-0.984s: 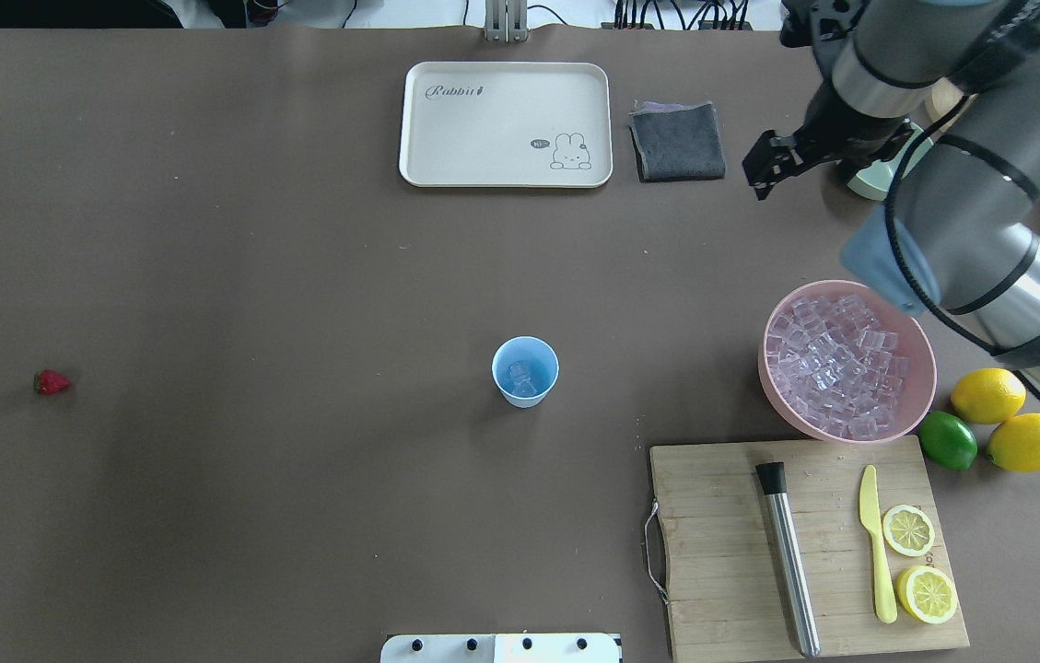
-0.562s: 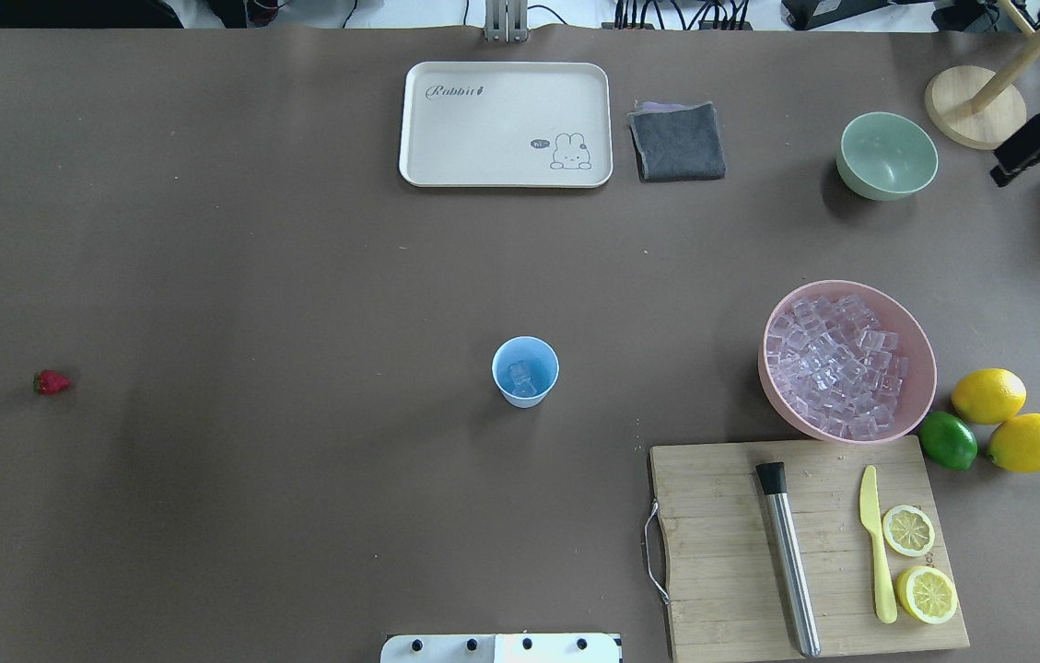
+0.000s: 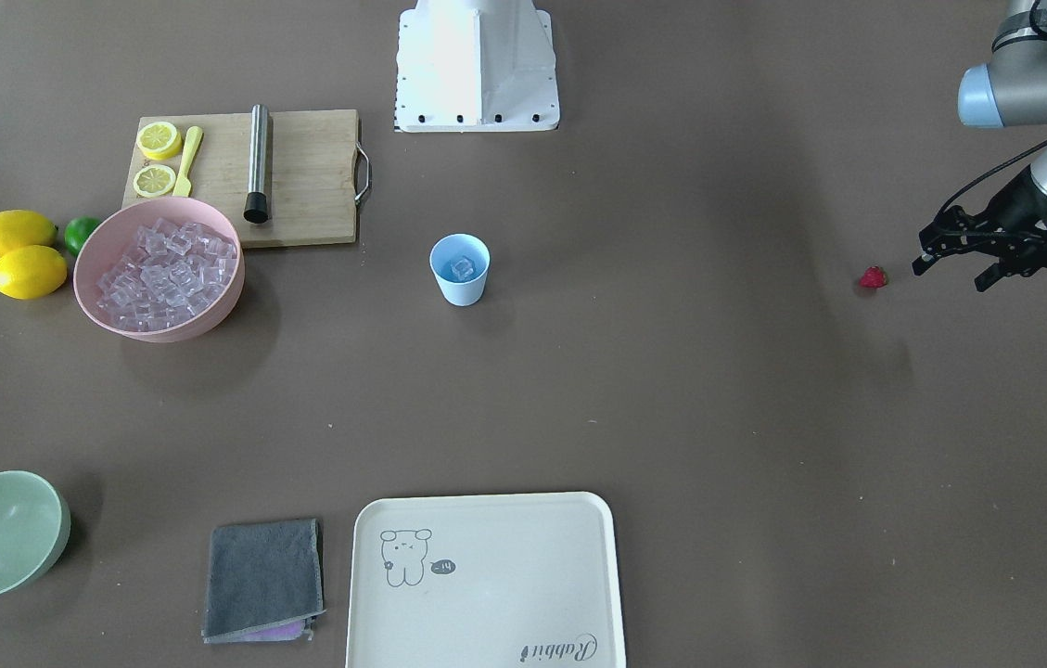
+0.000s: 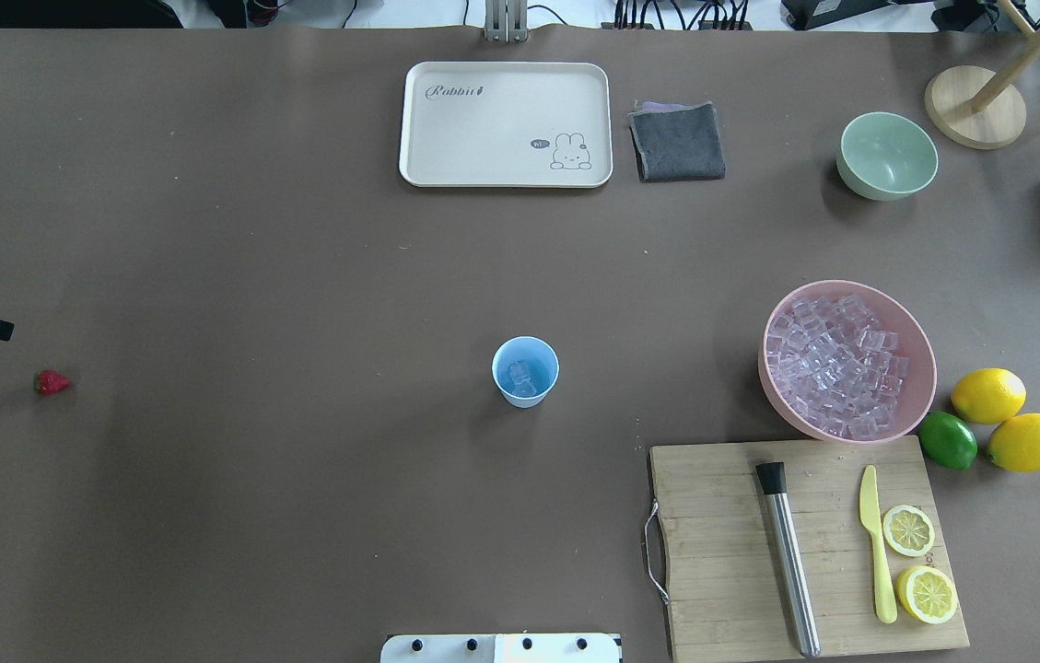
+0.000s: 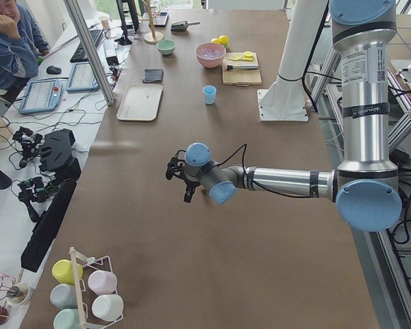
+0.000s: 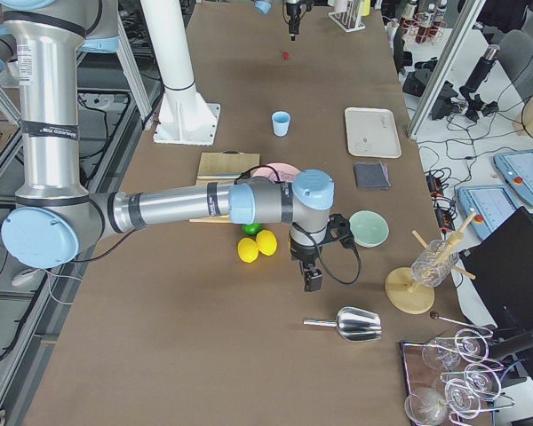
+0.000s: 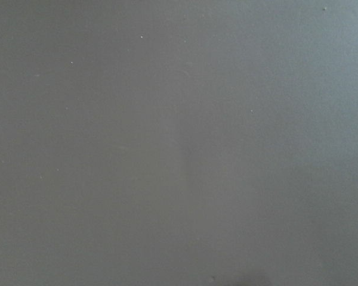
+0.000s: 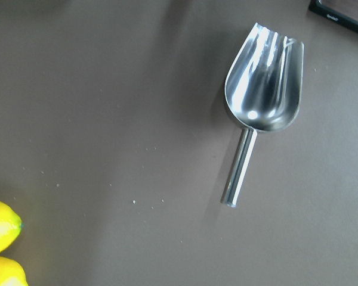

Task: Put ice and strawberries in cup
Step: 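Lower the left gripper onto the red strawberry and grasp it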

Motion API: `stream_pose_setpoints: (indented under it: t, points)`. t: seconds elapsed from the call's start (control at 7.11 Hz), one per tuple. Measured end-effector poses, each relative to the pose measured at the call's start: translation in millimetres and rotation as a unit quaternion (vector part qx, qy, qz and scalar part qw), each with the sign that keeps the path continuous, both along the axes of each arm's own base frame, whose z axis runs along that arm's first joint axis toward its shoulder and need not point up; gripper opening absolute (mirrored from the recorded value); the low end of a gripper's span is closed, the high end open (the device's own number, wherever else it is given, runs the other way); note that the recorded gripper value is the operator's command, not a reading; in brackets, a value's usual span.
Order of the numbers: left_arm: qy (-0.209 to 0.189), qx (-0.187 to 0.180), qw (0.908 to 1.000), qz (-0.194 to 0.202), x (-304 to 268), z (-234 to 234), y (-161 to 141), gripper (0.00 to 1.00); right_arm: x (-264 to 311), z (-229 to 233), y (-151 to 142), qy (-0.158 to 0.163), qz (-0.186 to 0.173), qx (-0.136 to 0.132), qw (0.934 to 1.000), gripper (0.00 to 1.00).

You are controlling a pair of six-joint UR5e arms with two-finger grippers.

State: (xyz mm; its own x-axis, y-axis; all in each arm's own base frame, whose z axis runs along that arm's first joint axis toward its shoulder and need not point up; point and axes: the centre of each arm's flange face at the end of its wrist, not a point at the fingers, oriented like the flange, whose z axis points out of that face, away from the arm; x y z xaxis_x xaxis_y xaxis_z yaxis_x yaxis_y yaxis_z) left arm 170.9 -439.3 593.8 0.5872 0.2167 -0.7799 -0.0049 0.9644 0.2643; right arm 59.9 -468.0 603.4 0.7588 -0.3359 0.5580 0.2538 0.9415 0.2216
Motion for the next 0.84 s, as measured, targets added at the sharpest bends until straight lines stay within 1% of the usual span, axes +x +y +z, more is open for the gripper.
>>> stream_pose_setpoints:
  t: [0.14,0.28,0.56,0.84]
  points:
    - [-0.004,-0.002,1.0,-0.007,14,1,6,0.98,10,13,14,-0.001,0.006,-0.008,1.0,1.0]
    - [-0.012,-0.002,0.9998,-0.015,29,2,11,0.98,13,19,20,0.0,0.009,-0.012,0.9999,1.0]
    - [-0.034,0.009,0.9991,-0.023,53,5,19,0.98,15,21,23,-0.001,0.01,-0.014,0.9999,1.0]
    - [-0.044,0.017,0.9987,-0.016,69,7,26,0.98,16,22,23,0.001,0.011,-0.014,0.9998,1.0]
